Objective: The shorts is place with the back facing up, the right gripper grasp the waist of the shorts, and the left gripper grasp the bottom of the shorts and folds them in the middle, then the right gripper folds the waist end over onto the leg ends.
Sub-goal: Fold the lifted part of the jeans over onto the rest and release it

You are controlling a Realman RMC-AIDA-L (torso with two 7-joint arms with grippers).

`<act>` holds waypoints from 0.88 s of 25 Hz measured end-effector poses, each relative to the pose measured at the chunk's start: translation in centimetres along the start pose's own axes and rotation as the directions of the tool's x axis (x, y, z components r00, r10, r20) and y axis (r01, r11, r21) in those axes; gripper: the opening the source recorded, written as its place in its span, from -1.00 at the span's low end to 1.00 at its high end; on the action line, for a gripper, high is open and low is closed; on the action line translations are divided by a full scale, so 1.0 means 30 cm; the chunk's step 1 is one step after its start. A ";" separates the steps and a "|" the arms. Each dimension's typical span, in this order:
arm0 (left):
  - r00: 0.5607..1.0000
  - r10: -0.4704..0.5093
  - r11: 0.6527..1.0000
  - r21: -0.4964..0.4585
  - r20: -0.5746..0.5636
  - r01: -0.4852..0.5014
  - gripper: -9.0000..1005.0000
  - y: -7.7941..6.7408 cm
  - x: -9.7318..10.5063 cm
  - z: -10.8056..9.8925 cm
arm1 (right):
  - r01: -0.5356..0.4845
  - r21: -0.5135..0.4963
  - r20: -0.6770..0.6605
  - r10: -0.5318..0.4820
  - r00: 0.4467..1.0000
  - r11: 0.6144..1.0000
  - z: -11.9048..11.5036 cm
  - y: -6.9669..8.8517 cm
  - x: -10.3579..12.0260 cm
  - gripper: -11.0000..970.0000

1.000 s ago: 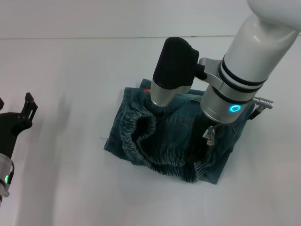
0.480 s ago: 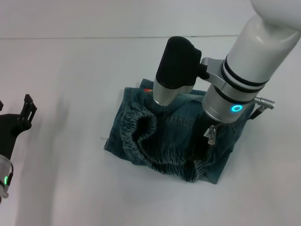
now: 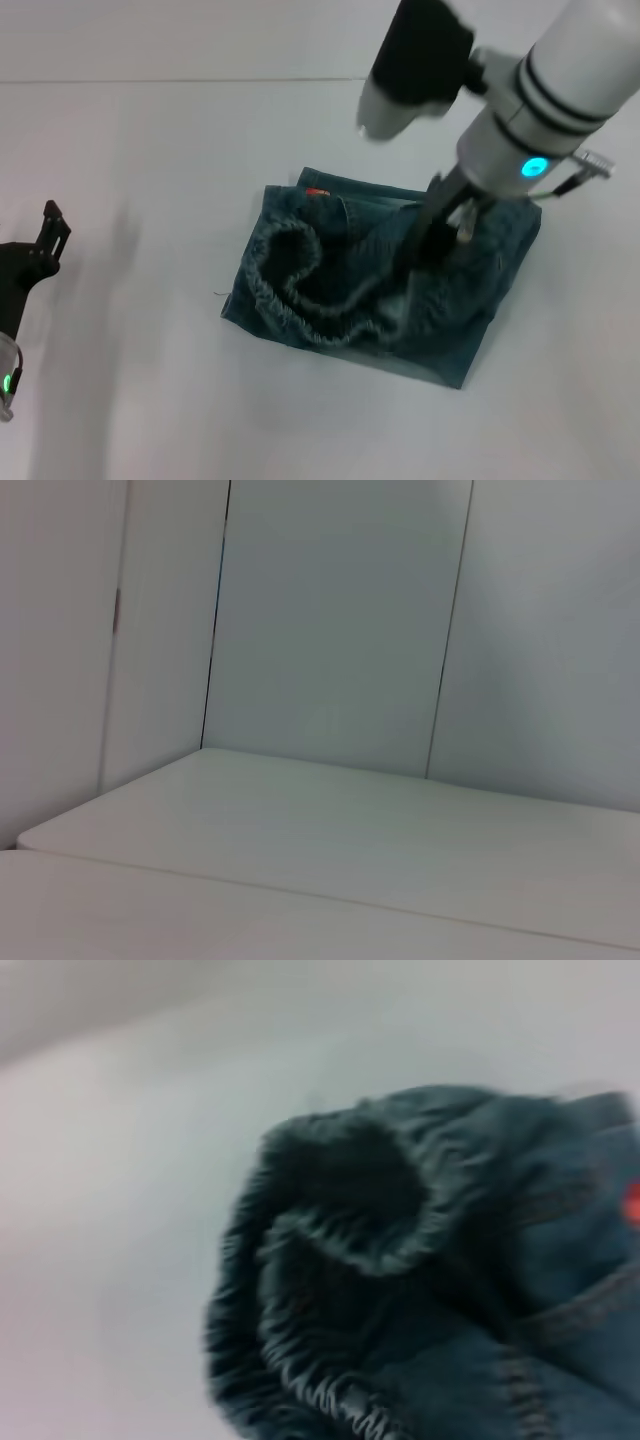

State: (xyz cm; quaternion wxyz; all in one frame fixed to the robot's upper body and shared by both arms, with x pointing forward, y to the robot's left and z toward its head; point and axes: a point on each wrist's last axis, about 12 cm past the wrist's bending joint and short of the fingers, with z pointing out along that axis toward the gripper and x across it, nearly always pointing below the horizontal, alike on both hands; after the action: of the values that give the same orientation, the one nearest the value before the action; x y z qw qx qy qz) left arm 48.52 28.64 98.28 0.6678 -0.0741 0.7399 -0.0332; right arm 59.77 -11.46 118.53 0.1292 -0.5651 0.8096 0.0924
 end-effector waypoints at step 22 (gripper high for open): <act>1.000 -0.007 1.000 -0.015 0.011 0.007 0.58 0.005 -0.009 0.011 | -0.073 0.184 0.360 0.002 0.933 0.980 -0.049 -0.165 -0.062 -0.87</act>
State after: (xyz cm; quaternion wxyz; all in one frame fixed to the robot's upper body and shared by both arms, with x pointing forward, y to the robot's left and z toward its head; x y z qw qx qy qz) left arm 48.87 28.84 98.49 0.6713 -0.0821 0.7361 -0.0296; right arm 64.86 -11.95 120.50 0.3272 -0.5079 0.7883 0.1167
